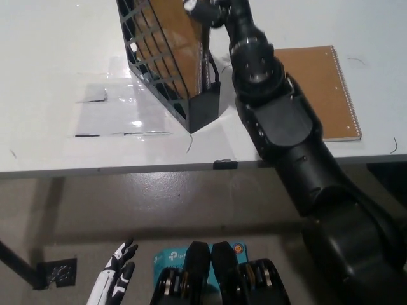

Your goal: Use the right hand to pick up a book from the book holder on the left side and put it on another book on the right side

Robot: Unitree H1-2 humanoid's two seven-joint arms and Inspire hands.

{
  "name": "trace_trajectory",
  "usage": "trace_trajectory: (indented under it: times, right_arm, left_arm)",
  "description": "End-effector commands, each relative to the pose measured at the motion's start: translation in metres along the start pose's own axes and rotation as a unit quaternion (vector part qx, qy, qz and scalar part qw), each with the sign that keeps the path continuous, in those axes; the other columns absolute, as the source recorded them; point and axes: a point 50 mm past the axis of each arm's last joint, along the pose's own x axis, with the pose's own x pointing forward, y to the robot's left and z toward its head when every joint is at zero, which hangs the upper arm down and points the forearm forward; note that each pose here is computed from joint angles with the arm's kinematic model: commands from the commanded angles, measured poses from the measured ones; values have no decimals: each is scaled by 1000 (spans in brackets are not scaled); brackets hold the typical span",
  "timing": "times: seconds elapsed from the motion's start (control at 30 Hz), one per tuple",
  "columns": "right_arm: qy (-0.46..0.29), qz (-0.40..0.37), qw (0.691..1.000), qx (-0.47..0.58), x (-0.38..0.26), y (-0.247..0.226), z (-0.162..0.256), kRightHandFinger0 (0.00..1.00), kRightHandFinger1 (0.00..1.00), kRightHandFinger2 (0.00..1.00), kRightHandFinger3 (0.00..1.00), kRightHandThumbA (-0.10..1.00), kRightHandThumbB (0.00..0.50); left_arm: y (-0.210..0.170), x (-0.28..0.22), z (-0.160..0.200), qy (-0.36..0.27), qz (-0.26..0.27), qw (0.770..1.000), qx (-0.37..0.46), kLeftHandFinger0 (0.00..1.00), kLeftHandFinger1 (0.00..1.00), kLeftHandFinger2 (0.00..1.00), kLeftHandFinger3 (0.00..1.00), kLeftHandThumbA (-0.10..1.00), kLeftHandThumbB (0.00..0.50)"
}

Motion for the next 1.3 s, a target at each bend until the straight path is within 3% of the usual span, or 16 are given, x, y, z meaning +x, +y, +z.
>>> trace_trajectory:
  times: [0.0, 0.13, 0.37, 0.47, 0.5, 0.53, 0.57, 0.67, 0.77, 0.87, 1.0, 1.13, 1.27]
  right_arm:
    - [-168, -16, 984, 53, 22, -11, 152, 0, 381, 748, 824, -100, 106]
    - [-173, -18, 982, 73, 25, -19, 164, 3, 384, 758, 797, -100, 84]
    - [-152, -14, 976, 156, 30, -28, 169, 0, 430, 771, 755, -100, 88]
    - [-93, 2, 932, 351, 34, -44, 166, 0, 497, 846, 834, -100, 89]
    - [-83, 3, 924, 373, 34, -47, 166, 0, 490, 861, 825, -100, 90]
    - [-58, 5, 903, 426, 35, -55, 166, 0, 456, 857, 933, -100, 77]
    - [-30, 12, 866, 498, 37, -67, 167, 0, 317, 810, 1000, -100, 50]
    - [-20, 40, 815, 578, 39, -98, 164, 0, 209, 716, 1000, -100, 17]
    - [-30, 50, 800, 598, 39, -120, 161, 0, 168, 690, 1000, -100, 29]
    - [-35, 57, 780, 623, 35, -146, 157, 0, 192, 726, 1000, -100, 43]
    - [-43, 49, 778, 625, 30, -163, 151, 0, 166, 714, 1000, -100, 52]
    - [-41, 28, 753, 656, 22, -183, 133, 0, 212, 722, 1000, -100, 25]
    - [-37, 12, 749, 662, 20, -201, 119, 0, 231, 711, 1000, -100, 25]
  left_arm:
    - [3, 0, 7, -27, 1, 1000, 13, 963, 965, 930, 969, 989, 65]
    - [2, 0, 8, -29, 0, 1000, 10, 967, 970, 929, 968, 986, 66]
    - [0, 0, 9, -30, 1, 1000, 9, 967, 962, 926, 969, 982, 44]
    - [1, 0, 10, -31, 2, 999, 13, 939, 945, 921, 968, 997, 60]
    - [1, 1, 10, -31, 2, 999, 13, 935, 944, 920, 968, 998, 60]
    - [2, 1, 11, -36, 3, 999, 14, 930, 939, 917, 965, 996, 49]
    - [3, 1, 10, -34, 3, 999, 16, 929, 936, 915, 963, 994, 47]
    - [2, 1, 9, -32, 3, 999, 12, 952, 930, 903, 953, 988, 34]
    - [2, 2, 9, -30, 4, 999, 9, 972, 935, 896, 948, 983, 29]
    - [4, 2, 7, -32, 6, 999, 7, 933, 919, 891, 942, 982, 48]
    - [3, -2, 3, -25, 8, 1000, 5, 928, 921, 892, 942, 982, 48]
    - [2, -7, -1, -13, 8, 1000, 1, 929, 921, 887, 944, 976, 53]
    - [0, -13, -5, -5, 10, 1000, 0, 909, 916, 874, 935, 982, 78]
